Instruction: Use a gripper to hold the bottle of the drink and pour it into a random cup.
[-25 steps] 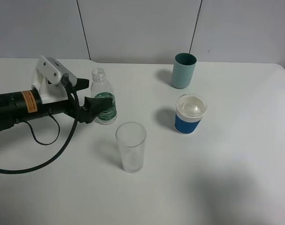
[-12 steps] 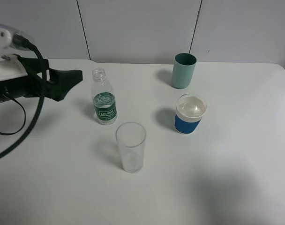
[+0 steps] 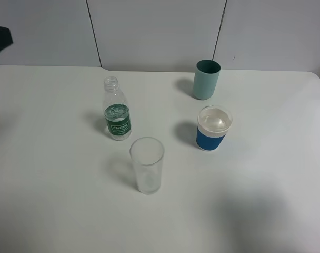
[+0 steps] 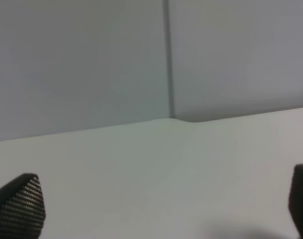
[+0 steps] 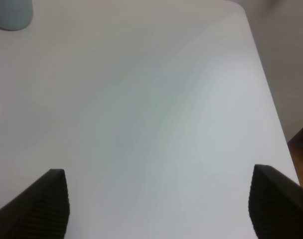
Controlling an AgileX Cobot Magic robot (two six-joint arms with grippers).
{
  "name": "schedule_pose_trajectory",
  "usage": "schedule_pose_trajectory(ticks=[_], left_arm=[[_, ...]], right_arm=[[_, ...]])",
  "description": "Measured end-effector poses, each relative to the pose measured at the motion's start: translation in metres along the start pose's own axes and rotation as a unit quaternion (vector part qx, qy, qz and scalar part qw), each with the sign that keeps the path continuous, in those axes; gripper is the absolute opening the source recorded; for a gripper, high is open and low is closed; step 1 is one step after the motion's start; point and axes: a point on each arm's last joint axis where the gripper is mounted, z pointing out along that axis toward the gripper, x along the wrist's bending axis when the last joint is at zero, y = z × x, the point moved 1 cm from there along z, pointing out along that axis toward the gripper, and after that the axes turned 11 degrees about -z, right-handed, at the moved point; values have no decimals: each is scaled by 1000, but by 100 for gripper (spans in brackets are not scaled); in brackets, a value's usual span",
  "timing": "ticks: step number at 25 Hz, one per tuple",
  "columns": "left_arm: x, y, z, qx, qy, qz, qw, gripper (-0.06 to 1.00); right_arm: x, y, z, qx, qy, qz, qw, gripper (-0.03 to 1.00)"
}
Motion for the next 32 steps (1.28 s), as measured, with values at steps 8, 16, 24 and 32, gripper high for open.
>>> schedule_pose_trajectory(ticks=[8, 16, 24, 32], left_arm=[[8, 27, -43, 22, 51, 27, 998, 99], [4, 25, -90, 6, 16, -4, 1000, 99], [9, 19, -132, -42, 54, -49, 996, 99], [5, -3, -174, -56, 60, -52, 995, 99]], right_arm=[[0, 0, 0, 0, 0, 0, 1000, 74], [0, 0, 0, 0, 0, 0, 1000, 74], [0, 0, 0, 0, 0, 0, 1000, 74], [0, 0, 0, 0, 0, 0, 1000, 74]])
